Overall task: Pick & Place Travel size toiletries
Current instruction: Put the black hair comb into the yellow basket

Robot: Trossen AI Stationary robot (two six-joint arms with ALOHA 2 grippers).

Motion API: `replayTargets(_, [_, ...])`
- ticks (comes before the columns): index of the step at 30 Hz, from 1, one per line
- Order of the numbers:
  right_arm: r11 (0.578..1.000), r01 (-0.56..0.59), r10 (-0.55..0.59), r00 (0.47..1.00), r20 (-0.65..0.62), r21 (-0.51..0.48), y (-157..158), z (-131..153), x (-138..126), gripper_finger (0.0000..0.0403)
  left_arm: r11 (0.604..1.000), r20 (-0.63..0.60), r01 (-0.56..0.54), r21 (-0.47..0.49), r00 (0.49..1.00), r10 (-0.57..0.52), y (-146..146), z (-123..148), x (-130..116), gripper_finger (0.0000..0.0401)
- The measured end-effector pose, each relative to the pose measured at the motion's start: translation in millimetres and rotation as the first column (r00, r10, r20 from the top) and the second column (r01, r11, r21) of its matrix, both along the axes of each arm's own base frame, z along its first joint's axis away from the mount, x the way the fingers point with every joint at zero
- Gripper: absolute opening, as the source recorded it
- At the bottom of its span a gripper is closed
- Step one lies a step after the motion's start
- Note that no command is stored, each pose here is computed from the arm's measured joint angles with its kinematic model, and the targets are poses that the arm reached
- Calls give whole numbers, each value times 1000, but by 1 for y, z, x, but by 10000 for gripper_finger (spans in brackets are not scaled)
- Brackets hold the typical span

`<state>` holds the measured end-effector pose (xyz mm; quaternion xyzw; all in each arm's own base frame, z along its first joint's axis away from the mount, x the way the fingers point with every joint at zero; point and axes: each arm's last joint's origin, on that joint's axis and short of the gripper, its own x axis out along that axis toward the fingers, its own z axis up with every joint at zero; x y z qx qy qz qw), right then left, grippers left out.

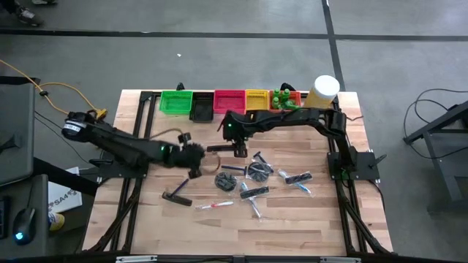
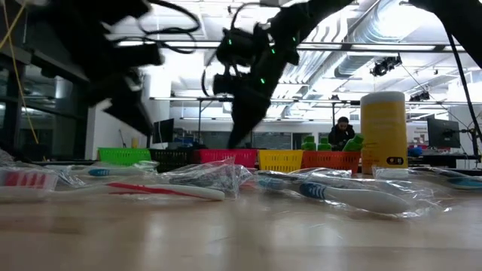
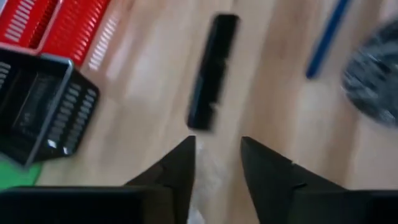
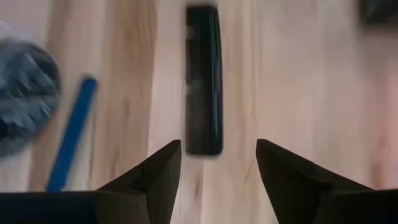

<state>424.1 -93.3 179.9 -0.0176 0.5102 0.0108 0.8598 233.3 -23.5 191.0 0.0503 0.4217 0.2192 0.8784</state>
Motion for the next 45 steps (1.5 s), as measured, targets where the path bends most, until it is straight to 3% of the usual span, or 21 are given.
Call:
replayTargets(8, [999,32,-32,999,-23,20,4,-30,-12,204,989,21,77,-128,997,-75,59,-2,13,189])
replayTargets(12, [998,66,-66,998,-25,-4,7,-33,-12,203,976,30,16,-216,1000,-10,80,-9,15,187])
replayTargets(17, [986,162,-164,985,-52,-34,6,-33,-14,187,950,14,-115,-289,992,124,96,-19,14,140])
replayTargets(24, [960,277,-278,960,-44,-28,9,-14,-21,152,907,36,-173,-383,979,202,99,-27,19,13])
replayTargets(28, [938,336,-339,941,-17,-90,14,-7,-22,123,869,71,-169,-466,971,227,98,-25,22,8])
replayTargets(35, [915,390,-394,919,-14,-105,20,-14,-23,51,801,25,-238,-549,954,300,96,-30,20,2])
replayTargets(39, [904,417,-420,907,-15,-96,20,-20,-26,14,788,12,-246,-564,952,305,96,-35,22,1])
replayTargets(45, [893,443,-445,896,-3,-82,20,-25,-28,11,769,-42,-288,-571,945,323,97,-50,26,1])
